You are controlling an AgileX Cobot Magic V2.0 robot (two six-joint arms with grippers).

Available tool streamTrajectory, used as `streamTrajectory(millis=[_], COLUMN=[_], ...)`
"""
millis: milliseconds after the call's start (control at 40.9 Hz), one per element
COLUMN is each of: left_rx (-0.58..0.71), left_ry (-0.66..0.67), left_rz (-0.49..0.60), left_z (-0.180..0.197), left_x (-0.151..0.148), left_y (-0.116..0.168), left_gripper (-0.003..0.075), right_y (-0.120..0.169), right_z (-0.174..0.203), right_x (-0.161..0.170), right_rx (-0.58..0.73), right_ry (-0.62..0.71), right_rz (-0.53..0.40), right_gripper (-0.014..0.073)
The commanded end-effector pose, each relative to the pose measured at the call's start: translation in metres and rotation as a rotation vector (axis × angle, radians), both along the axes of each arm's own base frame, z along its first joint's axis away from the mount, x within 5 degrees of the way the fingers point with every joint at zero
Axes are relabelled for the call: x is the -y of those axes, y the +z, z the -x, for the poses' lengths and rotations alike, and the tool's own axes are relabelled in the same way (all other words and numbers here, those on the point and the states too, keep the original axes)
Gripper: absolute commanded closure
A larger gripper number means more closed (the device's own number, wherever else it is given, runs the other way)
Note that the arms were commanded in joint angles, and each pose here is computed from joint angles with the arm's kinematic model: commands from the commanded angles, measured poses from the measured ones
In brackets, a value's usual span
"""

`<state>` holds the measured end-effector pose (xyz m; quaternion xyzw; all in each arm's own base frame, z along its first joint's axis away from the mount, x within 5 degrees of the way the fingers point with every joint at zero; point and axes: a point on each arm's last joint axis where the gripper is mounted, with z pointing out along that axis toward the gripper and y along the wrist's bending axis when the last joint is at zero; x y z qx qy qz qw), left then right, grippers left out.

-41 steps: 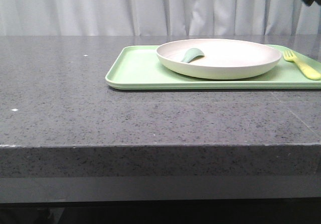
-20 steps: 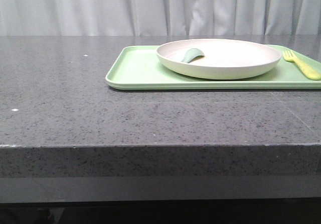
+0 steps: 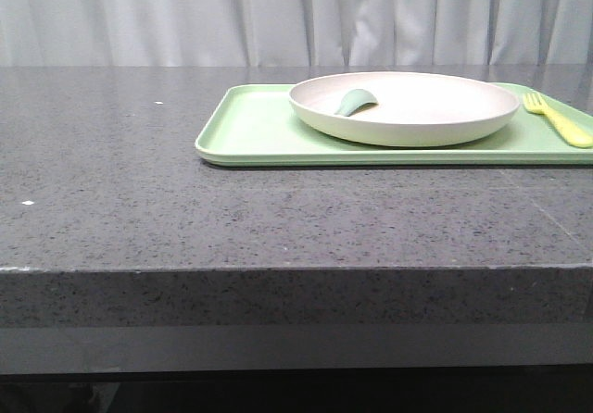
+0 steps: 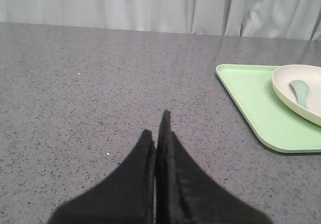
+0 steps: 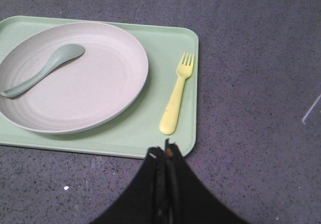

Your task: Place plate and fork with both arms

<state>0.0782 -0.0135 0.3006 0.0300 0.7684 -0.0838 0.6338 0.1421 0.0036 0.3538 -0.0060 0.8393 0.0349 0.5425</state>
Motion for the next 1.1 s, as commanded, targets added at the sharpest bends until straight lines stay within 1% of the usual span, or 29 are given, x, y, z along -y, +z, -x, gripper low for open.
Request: streamTrajectory(millis=[0, 147, 244, 342, 391, 635, 733, 1075], left_rx=[0.101, 0.101, 0.101, 0.101, 0.101, 0.101, 0.101, 0.101], left_ry=[0.004, 0.004, 0.004, 0.004, 0.004, 0.004, 0.004, 0.004], left_rz=[0.028, 0.028, 0.028, 0.028, 0.028, 0.028, 0.028, 0.028], left_z=[0.0, 0.0, 0.0, 0.0, 0.0, 0.0, 0.0, 0.0], left_x=[0.0, 0.0, 0.0, 0.0, 0.0, 0.0, 0.0, 0.0], left_y=[0.016, 0.016, 0.016, 0.016, 0.016, 0.016, 0.016, 0.016], left_gripper=[0.0739, 0.0739, 0.0739, 0.0739, 0.0739, 0.0739, 0.0739, 0.0739], right_y=[-0.007, -0.048, -0.06, -0.058, -0.058, -0.058, -0.057, -0.058], right_z=[0.024, 0.053, 0.067, 0.075, 0.076, 0.076, 0.076, 0.076], right_x=[0.002, 0.002, 0.001, 0.001, 0.001, 0.001, 0.0, 0.0], right_rx=[0.218, 0.258, 0.298, 0.358, 0.365, 0.364, 0.37, 0.364], right_ry=[-0.038, -0.048, -0.048, -0.053, -0.053, -0.053, -0.054, -0.053], right_rz=[-0.006, -0.006, -0.005, -0.004, -0.004, -0.004, -0.039, -0.039], right_gripper=[0.0713, 0.0713, 0.0713, 0.0713, 0.0713, 0.0713, 0.0713, 0.0713])
